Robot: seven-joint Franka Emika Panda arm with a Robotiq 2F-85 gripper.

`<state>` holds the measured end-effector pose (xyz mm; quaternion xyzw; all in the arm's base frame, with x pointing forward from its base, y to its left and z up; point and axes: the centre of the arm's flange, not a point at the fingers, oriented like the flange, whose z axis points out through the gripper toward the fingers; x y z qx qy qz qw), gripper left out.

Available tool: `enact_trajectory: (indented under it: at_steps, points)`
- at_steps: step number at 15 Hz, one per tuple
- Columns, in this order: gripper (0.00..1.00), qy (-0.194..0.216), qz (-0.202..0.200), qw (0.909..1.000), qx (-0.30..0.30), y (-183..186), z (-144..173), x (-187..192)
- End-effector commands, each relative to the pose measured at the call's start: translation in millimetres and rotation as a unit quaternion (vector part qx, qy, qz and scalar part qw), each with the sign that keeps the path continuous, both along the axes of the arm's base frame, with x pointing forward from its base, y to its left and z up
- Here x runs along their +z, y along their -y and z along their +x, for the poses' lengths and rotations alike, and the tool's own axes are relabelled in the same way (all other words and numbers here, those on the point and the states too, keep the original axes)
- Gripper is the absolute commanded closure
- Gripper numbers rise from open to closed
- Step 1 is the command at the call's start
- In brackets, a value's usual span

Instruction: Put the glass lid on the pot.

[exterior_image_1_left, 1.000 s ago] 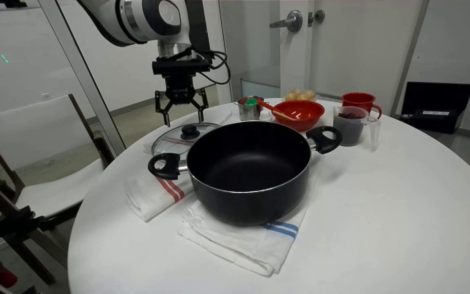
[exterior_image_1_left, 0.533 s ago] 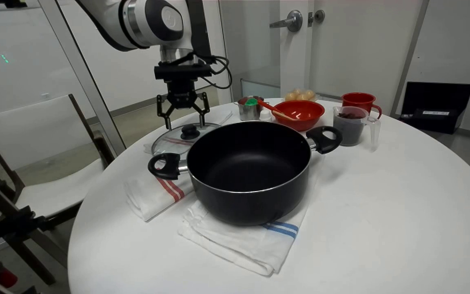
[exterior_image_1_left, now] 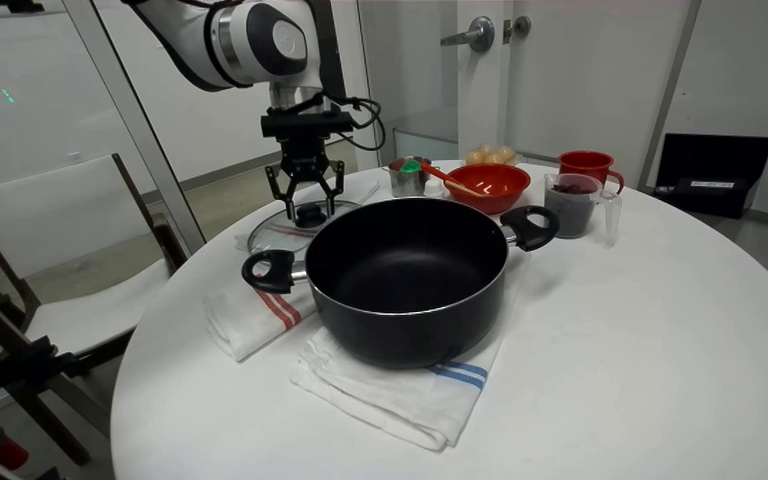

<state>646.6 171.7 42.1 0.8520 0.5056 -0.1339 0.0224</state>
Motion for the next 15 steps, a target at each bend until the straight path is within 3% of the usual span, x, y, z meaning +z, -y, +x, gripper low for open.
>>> enact_trajectory:
  at_steps: [1, 7, 15]
  points:
    - [0.66, 0.006, 0.001, 0.9999, 0.011, 2.2, 10.8, -0.5]
    - [0.75, 0.014, 0.0, 0.9999, 0.009, 6.4, 10.3, 13.4]
    - [0.75, 0.033, -0.006, 0.9994, 0.005, 15.1, -6.1, 55.3]
